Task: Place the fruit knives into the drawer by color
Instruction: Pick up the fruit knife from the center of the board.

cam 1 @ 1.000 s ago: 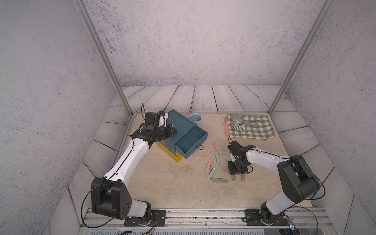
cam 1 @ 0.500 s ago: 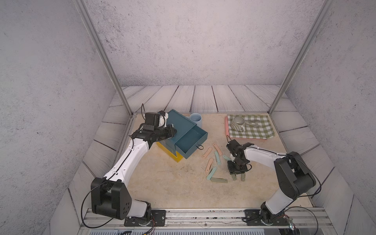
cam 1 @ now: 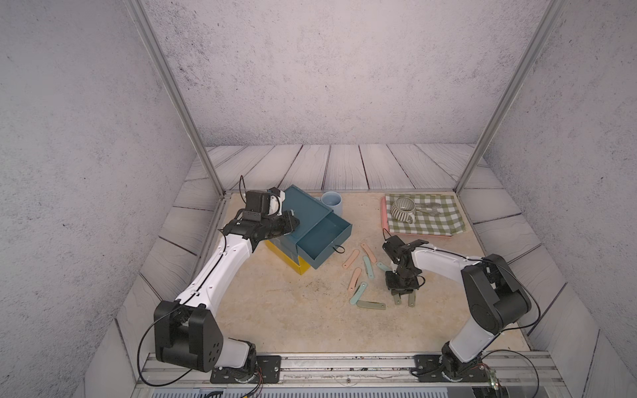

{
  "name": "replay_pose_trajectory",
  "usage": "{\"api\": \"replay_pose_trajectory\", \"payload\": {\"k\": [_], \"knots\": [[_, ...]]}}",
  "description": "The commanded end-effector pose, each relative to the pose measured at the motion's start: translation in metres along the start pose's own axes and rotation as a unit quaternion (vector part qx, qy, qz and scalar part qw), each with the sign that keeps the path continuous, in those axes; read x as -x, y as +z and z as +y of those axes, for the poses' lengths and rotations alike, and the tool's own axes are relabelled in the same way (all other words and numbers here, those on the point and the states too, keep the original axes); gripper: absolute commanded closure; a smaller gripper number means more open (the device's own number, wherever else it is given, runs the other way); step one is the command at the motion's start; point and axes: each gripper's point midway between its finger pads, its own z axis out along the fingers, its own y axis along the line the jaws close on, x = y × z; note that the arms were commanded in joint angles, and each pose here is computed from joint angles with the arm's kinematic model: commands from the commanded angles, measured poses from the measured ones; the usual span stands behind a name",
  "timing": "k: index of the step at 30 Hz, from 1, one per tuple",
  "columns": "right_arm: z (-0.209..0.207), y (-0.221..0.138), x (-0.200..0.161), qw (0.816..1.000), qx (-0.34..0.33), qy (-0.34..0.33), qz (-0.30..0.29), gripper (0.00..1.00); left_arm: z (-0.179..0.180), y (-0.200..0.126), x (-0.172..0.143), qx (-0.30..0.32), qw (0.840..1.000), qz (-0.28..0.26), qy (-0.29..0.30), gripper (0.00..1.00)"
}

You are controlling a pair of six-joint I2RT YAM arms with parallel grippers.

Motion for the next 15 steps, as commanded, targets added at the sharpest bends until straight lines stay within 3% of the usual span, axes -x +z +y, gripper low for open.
{"api": "replay_pose_trajectory", "payload": {"k": [1,15], "knots": [[0.014,0.008,0.002,0.999,0.032,-0.006,-0.007,0.79,0.021,0.001,-0.027,0.040,0.998,0.044,-0.018,1.00],[0.017,-0.012,0.005,0.999,0.043,-0.013,-0.026,0.81,0.020,0.002,-0.026,0.037,0.998,0.044,-0.019,1.00]]}}
